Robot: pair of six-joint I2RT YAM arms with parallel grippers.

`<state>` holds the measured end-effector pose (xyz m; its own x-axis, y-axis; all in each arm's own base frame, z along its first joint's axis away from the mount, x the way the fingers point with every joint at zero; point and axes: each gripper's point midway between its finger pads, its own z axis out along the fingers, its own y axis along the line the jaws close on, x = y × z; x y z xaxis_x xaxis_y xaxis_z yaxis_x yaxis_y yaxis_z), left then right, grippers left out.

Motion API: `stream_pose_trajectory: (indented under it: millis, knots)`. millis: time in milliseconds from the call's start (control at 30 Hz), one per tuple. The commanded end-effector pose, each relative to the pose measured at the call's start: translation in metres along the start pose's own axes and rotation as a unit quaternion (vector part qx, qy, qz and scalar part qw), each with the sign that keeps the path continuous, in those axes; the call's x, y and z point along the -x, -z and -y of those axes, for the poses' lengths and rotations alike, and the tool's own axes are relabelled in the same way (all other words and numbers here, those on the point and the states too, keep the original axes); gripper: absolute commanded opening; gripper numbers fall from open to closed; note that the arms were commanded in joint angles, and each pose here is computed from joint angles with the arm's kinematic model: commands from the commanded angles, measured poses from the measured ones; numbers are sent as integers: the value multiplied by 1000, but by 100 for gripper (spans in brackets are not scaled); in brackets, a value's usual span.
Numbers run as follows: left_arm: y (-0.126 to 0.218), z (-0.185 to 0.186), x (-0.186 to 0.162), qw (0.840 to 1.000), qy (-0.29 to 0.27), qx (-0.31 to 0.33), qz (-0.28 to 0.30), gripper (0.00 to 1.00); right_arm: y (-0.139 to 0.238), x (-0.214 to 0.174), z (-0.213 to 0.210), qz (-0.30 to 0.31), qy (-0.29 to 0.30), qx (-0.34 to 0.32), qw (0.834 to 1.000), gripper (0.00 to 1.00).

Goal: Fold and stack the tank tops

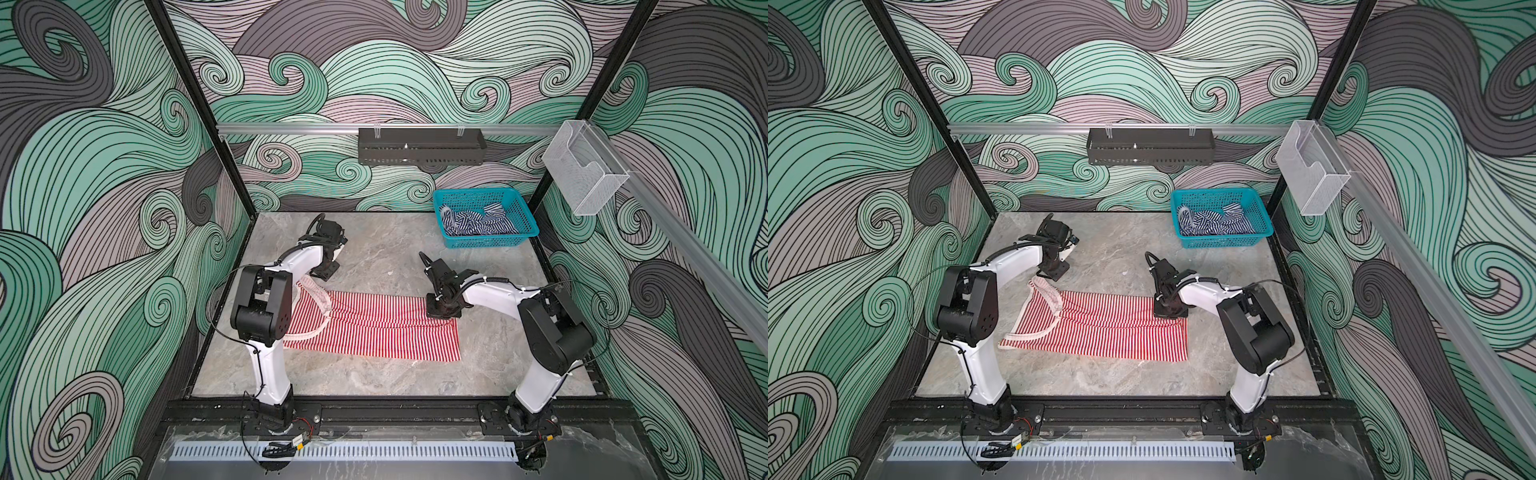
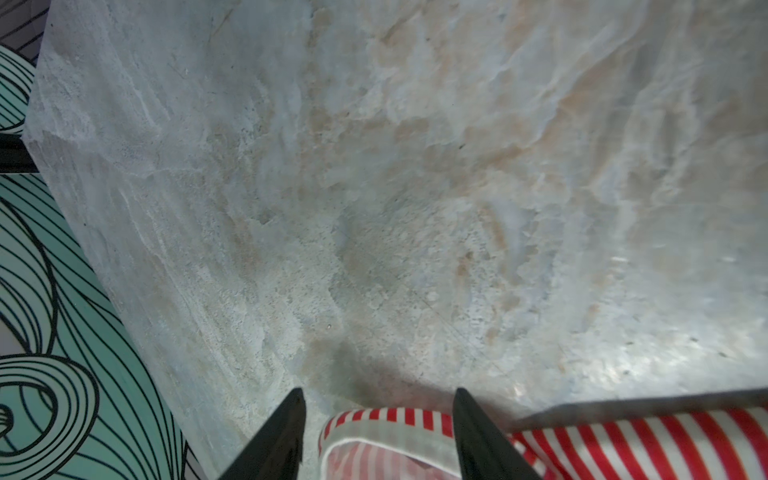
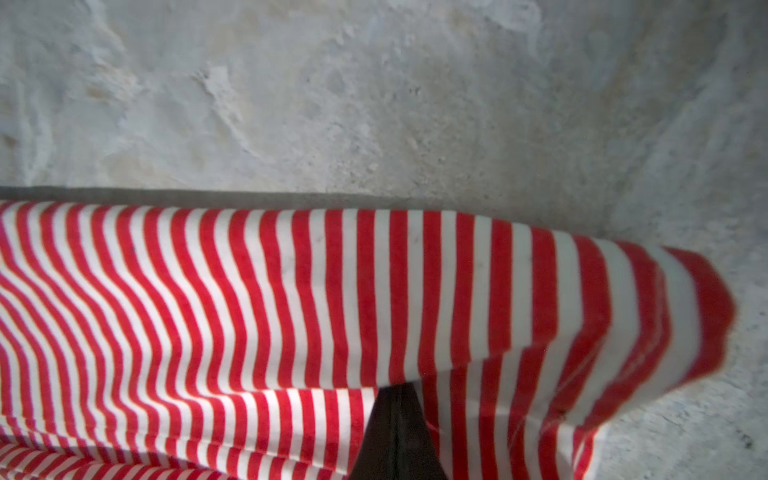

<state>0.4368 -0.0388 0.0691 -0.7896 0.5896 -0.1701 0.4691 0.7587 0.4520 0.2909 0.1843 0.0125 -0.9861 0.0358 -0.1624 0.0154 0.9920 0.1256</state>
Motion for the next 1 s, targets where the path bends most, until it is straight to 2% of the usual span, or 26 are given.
stream_pose_trajectory:
  millis: [0,400,533,767,967]
  knots:
    - [-7,-11,-8,999,-14,33,-23,60,-10,-10,8,-12,-11,-16,1000,5]
    - [-21,-11,-29,995,-31,37,-83,60,-12,-12,9,-14,-11,-14,1000,5]
    - [-12,-14,-40,995,-20,44,-83,60,-12,-14,8,-15,-10,-14,1000,5]
    - [-7,-14,-80,993,-5,67,-96,60,-13,-16,8,-17,-12,-11,1000,5]
    - [5,-27,-104,992,39,92,-79,60,-15,-18,9,-21,-11,-14,1000,5]
